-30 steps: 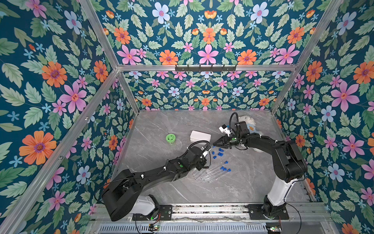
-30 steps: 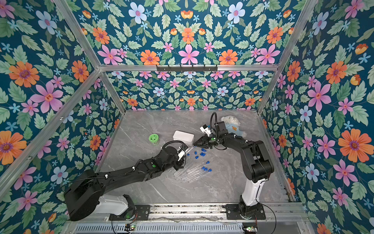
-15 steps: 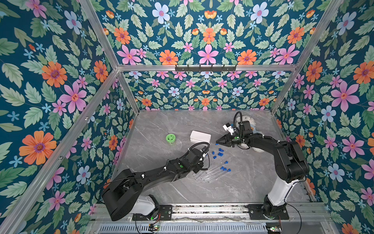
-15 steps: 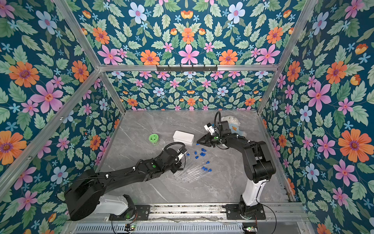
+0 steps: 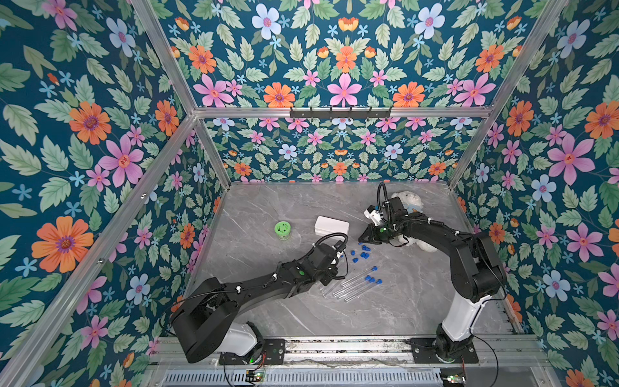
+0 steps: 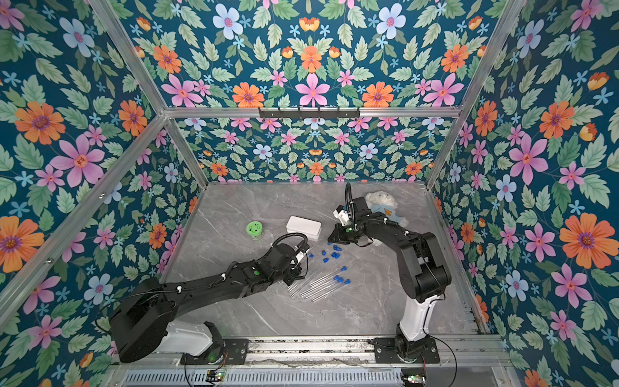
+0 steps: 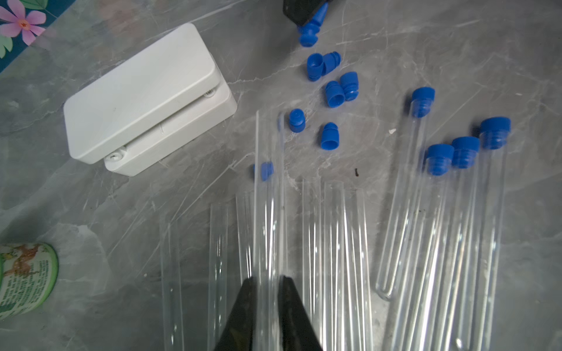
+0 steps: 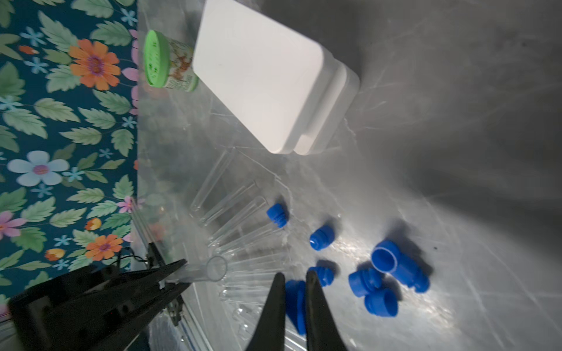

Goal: Remove stoppers from test tubes
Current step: Place the stopper at the center of the board.

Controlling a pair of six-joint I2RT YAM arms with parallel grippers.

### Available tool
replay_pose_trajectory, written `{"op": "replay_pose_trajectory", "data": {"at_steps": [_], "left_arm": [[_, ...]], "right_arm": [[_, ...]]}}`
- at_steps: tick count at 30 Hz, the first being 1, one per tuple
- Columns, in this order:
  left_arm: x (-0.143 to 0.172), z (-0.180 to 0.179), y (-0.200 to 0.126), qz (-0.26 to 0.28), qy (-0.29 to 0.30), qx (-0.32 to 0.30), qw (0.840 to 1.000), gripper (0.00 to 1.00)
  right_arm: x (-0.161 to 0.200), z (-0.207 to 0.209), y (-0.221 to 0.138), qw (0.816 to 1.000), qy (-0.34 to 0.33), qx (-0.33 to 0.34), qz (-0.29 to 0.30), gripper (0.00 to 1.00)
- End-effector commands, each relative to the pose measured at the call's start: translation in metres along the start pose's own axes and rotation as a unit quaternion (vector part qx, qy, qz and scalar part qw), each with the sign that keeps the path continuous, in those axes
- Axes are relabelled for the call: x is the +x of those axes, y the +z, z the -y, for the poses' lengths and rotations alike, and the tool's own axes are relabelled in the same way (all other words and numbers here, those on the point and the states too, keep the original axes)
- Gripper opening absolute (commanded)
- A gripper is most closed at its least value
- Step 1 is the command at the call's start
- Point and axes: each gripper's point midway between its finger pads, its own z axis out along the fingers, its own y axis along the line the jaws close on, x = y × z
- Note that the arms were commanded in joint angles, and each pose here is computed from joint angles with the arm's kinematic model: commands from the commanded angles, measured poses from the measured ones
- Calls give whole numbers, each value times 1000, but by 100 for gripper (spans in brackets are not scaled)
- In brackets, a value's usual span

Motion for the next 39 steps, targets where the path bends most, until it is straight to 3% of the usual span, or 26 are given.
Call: {"op": "replay_pose_trajectory", "data": {"at_steps": [1, 39], "left_arm": [[3, 4, 2, -13, -11, 11, 1000, 0], [14, 18, 25, -59, -28, 36, 997, 0]], "right_arm": [[8, 18, 4, 998, -16, 56, -17, 9], [12, 28, 20, 991, -46, 121, -40, 24]]}}
